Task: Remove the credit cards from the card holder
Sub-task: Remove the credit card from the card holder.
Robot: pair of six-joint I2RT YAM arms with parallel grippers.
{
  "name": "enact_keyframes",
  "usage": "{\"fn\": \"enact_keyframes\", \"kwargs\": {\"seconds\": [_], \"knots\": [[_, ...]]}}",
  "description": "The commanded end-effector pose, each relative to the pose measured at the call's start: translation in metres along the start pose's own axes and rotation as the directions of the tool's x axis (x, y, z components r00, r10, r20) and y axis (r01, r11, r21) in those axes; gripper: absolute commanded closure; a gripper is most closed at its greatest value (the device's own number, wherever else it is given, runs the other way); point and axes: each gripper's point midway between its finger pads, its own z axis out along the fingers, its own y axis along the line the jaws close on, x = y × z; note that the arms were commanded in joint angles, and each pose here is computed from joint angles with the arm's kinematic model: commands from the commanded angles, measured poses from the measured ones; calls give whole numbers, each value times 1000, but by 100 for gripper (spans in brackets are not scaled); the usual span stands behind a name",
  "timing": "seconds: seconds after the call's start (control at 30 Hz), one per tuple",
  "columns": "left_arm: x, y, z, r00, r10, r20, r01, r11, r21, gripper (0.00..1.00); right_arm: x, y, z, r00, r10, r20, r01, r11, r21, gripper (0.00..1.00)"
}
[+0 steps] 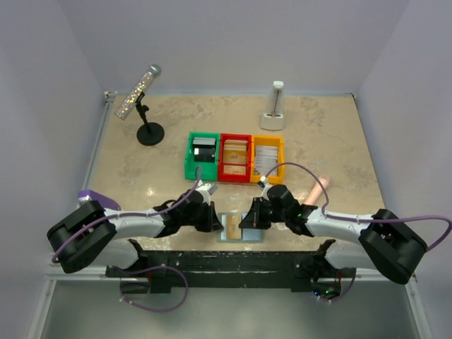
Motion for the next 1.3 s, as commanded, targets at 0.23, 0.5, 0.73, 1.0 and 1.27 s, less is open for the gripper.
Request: {"fn": "enact_keyframes", "kwargs": {"seconds": [0.23, 0.5, 0.73, 1.0, 1.27], "knots": [[16, 23, -7, 999, 3, -44, -7, 996, -88, 98, -1, -10, -2, 1000, 6, 2, -6, 999, 33, 100], [-5, -2, -18, 998, 51, 24, -50, 999, -12, 83, -2, -12, 1, 1000, 6, -7, -5, 999, 44, 100], [-24, -39, -27, 990, 90, 104, -105, 985, 140, 81, -2, -9, 3, 1000, 2, -17, -2, 999, 33, 100], [-25, -60, -14, 992, 111, 52, -120, 966, 227, 87, -4, -1, 0, 1000, -9, -13, 9, 1000, 9, 100], [-12, -37, 3, 997, 79, -9, -76, 986, 148, 95, -7, 9, -1, 1000, -18, -13, 18, 999, -30, 100]]}}
